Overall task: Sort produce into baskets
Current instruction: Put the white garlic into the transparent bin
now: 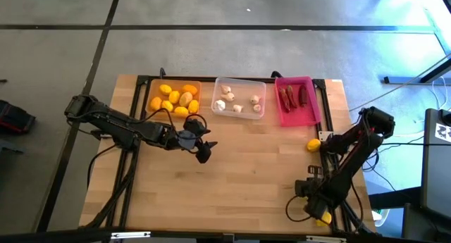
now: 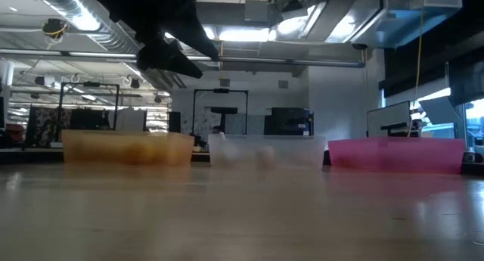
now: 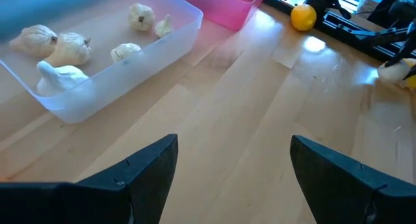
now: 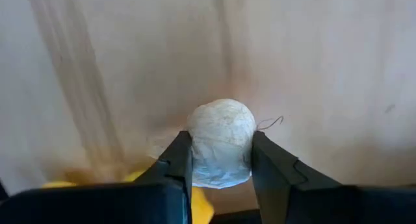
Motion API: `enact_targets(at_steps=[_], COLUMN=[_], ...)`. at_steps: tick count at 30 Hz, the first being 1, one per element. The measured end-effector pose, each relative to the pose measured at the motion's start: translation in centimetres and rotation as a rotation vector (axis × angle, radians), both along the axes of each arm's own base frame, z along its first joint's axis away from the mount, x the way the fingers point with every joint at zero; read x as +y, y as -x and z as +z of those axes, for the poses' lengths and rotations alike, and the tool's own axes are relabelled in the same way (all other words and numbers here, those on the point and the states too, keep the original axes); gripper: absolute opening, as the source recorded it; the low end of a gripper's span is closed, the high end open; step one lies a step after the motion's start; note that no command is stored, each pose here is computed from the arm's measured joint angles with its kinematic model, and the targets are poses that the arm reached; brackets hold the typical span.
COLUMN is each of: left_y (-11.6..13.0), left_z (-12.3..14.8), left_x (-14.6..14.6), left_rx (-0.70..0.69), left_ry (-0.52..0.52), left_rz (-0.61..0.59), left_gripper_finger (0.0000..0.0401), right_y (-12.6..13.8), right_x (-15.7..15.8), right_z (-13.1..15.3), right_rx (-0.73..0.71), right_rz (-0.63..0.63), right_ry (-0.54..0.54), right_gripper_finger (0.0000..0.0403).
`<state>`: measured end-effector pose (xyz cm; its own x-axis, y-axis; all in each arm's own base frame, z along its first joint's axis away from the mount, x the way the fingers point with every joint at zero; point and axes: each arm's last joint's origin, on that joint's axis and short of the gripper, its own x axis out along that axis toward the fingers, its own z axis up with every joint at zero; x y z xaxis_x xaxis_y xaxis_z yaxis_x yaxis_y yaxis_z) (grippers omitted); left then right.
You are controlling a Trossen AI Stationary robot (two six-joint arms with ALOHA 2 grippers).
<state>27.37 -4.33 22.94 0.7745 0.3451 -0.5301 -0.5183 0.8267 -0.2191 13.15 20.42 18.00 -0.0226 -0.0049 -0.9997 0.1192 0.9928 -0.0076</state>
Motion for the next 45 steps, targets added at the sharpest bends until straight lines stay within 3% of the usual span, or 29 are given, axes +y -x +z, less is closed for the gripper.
enact_targets(at_steps=[8, 18, 23, 37, 45], left_y=[0.0, 0.0, 0.0, 0.1, 0.1], left_z=[0.0, 0.0, 0.1, 0.1, 0.1], left_x=[0.0, 0.1, 0.1, 0.3, 0.3], left_rx=[0.001, 0.002, 0.003, 0.008, 0.04], left_ry=[-0.002, -0.02, -0.053, -0.113, -0.175], left_rz=[-0.001, 0.009, 0.028, 0.064, 0.023], left_gripper_finger=[0.0292, 0.0292, 0.0292, 0.0292, 0.0292], right_y=[-1.0, -2.7, -4.2, -9.2, -10.7], right_x=[-3.9, -10.8, -13.2, -19.4, -23.3], right_z=[3.1, 6.8, 7.5, 9.1, 9.3], right_rx=[-0.129, -0.325, -0.43, -0.705, -0.762], right_rz=[0.008, -0.075, -0.119, -0.192, -0.256], right_ry=[0.069, 0.204, 0.287, 0.363, 0.452], right_gripper_finger=[0.0107, 0.011, 0.011, 0.0111, 0.0111])
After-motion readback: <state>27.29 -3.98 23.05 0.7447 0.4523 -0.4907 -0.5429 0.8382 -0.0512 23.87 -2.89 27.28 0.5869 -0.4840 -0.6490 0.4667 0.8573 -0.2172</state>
